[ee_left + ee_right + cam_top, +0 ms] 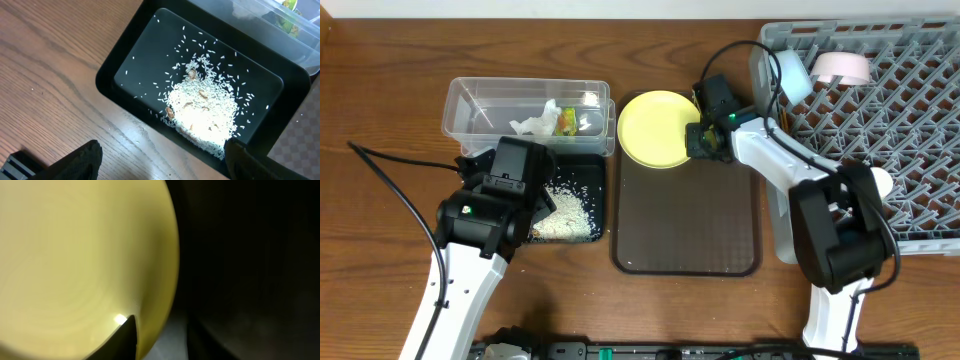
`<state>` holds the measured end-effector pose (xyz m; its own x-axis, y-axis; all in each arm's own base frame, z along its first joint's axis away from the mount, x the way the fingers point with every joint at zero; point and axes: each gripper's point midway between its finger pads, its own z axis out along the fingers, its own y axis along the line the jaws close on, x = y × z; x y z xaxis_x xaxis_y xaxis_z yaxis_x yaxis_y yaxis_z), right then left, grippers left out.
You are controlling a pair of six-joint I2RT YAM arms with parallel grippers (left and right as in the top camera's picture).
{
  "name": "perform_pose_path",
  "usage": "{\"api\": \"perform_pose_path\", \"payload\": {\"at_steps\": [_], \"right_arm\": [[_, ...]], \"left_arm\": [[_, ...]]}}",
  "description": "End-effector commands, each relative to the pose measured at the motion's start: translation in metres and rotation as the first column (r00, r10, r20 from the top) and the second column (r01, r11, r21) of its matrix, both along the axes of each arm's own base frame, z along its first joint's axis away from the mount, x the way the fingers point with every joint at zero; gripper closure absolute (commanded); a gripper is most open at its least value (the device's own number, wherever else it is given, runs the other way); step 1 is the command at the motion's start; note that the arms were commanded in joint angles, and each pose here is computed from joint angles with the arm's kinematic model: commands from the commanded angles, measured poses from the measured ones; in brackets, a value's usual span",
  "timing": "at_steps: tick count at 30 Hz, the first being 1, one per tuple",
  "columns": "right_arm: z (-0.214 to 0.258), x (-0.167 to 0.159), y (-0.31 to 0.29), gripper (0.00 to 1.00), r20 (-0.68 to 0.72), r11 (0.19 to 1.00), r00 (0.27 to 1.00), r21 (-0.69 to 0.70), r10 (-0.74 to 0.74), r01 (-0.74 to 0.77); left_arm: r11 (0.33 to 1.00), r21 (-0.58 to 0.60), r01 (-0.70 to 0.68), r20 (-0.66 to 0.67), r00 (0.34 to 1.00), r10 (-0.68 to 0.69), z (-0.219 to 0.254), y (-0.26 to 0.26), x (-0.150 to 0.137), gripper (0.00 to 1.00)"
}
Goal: Sort waste into correct bins and load items into the dishwasher rack
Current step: 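Lift the yellow plate and stand it upright in the dish rack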
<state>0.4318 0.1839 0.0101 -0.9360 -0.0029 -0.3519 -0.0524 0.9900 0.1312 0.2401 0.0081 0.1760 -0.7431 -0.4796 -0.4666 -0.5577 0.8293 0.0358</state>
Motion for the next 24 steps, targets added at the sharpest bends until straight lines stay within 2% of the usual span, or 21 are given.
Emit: {"api": "perform_pose_path", "payload": {"at_steps": [1, 4, 9, 13, 17, 20, 24], "right_arm": [[-0.008, -0.002, -0.001, 0.81, -0.016, 0.998, 0.998, -0.007, -0.055, 0.055], [-0.007, 0.0, -0.008, 0.99, -0.006, 0.997, 0.998, -0.029, -0.07, 0.069], [0.002, -0.002, -0.019, 0.99, -0.015, 0.995, 0.996, -0.035, -0.089, 0.089], [0.035, 0.003, -0.042, 0.99, 0.039, 0.99, 0.992, -0.058, -0.124, 0.126], [0.1, 0.011, -0.081, 0.99, 0.187, 0.98, 0.973, -0.121, -0.134, 0.158], [0.16, 0.012, -0.123, 0.99, 0.333, 0.954, 0.931, -0.198, -0.149, 0.223], [0.236, 0.0, -0.185, 0.99, 0.501, 0.88, 0.853, -0.327, -0.149, 0.346]], "left_arm": [[1.0, 0.004, -0.02, 0.004, 1.0, 0.02, 0.002, 0.003, 0.0, 0.19], [1.0, 0.004, -0.02, 0.004, 1.0, 0.02, 0.002, 0.003, 0.0, 0.19], [1.0, 0.001, -0.019, 0.003, 1.0, 0.019, 0.001, 0.002, 0.0, 0.19], [1.0, 0.001, -0.018, 0.003, 1.0, 0.018, 0.001, 0.002, 0.0, 0.19], [1.0, 0.001, -0.018, 0.003, 1.0, 0.018, 0.001, 0.002, 0.0, 0.19], [1.0, 0.001, -0.019, 0.004, 1.0, 0.019, 0.001, 0.002, 0.0, 0.19], [1.0, 0.001, -0.019, 0.004, 1.0, 0.019, 0.001, 0.002, 0.0, 0.19]]}}
